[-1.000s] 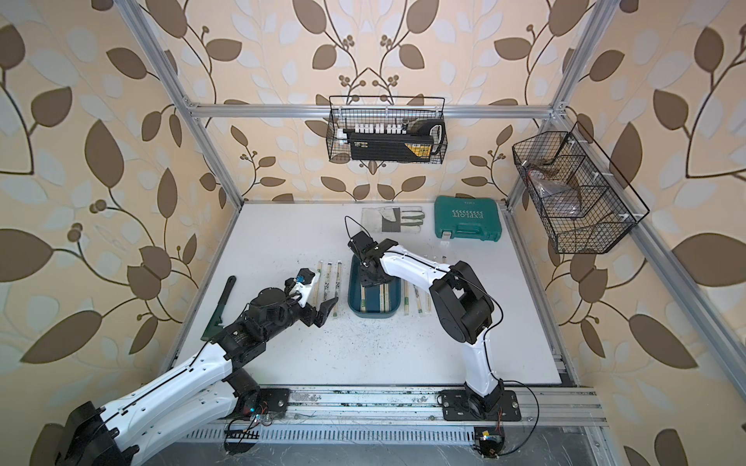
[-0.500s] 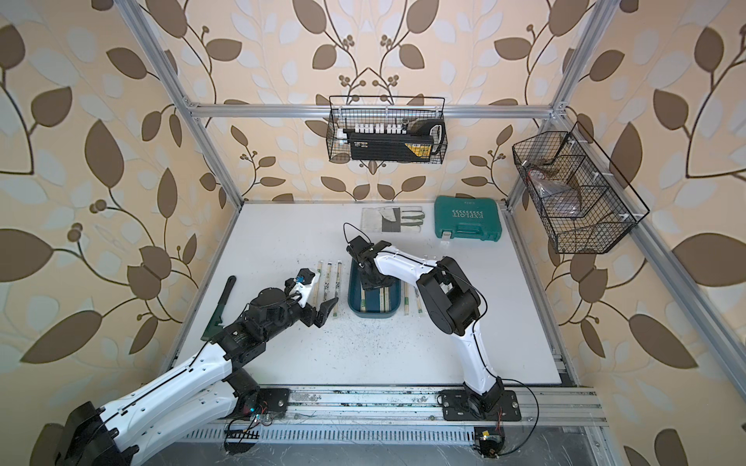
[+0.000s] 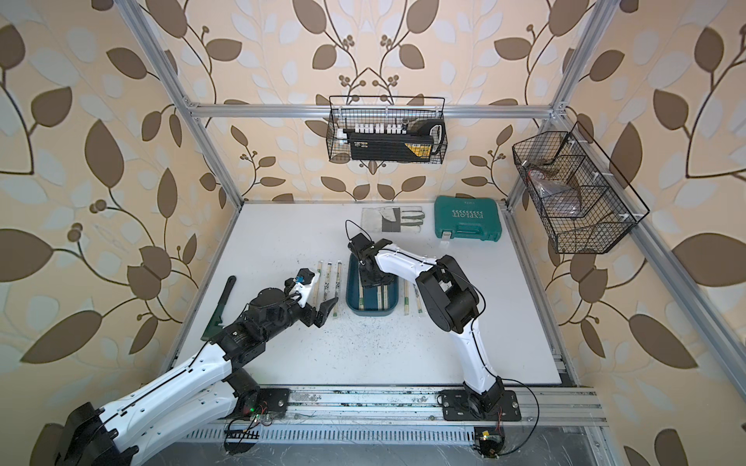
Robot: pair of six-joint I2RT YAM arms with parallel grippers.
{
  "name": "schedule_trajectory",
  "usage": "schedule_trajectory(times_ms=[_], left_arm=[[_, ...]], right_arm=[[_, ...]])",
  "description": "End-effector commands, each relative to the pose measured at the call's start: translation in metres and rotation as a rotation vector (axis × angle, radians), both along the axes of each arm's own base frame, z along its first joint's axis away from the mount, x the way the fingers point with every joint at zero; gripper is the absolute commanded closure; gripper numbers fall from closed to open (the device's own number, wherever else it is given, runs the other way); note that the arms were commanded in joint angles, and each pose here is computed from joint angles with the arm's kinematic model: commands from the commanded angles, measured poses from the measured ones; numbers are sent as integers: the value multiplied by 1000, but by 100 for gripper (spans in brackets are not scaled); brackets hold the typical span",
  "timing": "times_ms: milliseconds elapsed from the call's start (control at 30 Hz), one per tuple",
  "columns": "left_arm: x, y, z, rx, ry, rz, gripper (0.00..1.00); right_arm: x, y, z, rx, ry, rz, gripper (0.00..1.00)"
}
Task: Take the paired disposable chopsticks out of the storage box
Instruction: Pick up the paired disposable chopsticks from the storage box.
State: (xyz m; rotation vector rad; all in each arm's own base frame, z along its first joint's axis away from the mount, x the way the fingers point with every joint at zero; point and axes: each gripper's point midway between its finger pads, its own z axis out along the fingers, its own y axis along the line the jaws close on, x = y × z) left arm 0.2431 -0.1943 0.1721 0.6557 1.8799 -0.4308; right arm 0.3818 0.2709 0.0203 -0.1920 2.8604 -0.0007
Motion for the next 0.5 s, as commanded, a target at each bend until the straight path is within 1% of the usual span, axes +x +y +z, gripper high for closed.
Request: schedule_trajectory(times_ms=[0, 67, 367, 467], left_arm=[[1, -7, 19, -31, -27, -15, 1], [1, -7, 19, -30, -27, -15, 1], [1, -6, 20, -31, -29, -14, 1], [1, -6, 20, -30, -29, -14, 1]], right_arm=[[-3, 7, -20, 15, 45, 5, 69], [-3, 4, -18, 6, 36, -2, 76], [1, 0, -5, 28, 25, -33, 85], [2, 0, 2, 37, 17, -40, 90]])
